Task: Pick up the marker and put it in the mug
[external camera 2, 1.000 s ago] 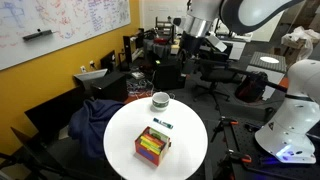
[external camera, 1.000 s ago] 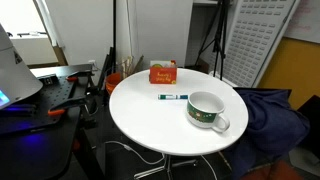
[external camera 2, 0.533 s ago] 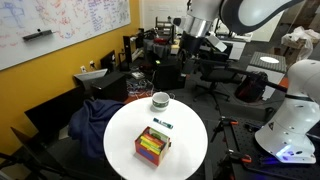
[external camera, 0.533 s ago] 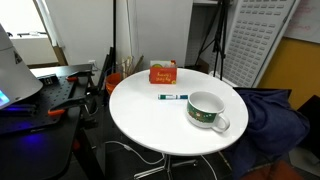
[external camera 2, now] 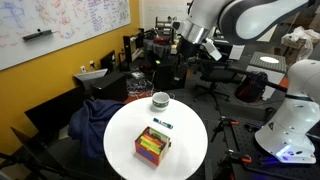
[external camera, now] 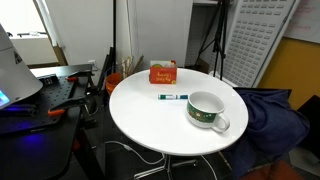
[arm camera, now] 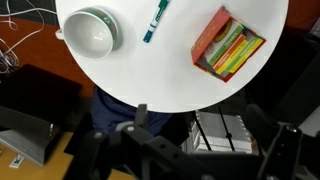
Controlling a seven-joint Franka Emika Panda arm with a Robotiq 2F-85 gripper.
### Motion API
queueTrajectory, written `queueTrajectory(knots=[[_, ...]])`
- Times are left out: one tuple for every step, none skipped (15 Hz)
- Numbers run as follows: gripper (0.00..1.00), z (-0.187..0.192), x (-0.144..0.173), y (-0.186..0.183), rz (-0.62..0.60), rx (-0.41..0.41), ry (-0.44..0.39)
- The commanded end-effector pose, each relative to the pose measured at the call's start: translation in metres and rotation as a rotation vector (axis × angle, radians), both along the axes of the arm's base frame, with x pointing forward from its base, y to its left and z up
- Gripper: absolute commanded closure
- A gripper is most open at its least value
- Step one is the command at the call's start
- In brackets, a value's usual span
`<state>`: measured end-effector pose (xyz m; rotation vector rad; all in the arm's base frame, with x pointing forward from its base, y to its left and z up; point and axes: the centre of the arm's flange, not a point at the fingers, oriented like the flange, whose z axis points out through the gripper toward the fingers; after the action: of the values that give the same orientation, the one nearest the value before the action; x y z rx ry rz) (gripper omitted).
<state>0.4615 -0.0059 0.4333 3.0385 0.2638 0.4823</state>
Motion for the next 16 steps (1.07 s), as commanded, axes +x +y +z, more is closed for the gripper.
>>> queueTrajectory(knots=[[0.00,-0.028,0.009,0.007,-0.100,0.015,-0.062],[0.00,-0.036,0.011,0.007,-0.132,0.030,-0.079],[0.00,-0.042,0.013,0.007,-0.161,0.039,-0.092],[0.00,-0.049,0.015,0.007,-0.189,0.052,-0.102],[0.00,-0.056,0.017,0.007,-0.219,0.065,-0.109],[0.00,-0.062,0.018,0.006,-0.252,0.070,-0.115],[0.00,-0.068,0.020,0.004,-0.281,0.080,-0.116],[0.00,-0.074,0.021,0.002,-0.315,0.084,-0.118],[0.00,-0.079,0.022,0.000,-0.341,0.093,-0.115],[0.00,-0.085,0.023,-0.002,-0.361,0.102,-0.107],[0.00,-0.092,0.025,-0.005,-0.380,0.111,-0.097],[0.00,-0.098,0.027,-0.007,-0.395,0.120,-0.090],[0.00,-0.105,0.029,-0.009,-0.407,0.123,-0.078],[0.00,-0.111,0.030,-0.010,-0.419,0.127,-0.068],[0.00,-0.119,0.032,-0.011,-0.426,0.133,-0.057],[0.00,-0.126,0.034,-0.012,-0.428,0.132,-0.051]])
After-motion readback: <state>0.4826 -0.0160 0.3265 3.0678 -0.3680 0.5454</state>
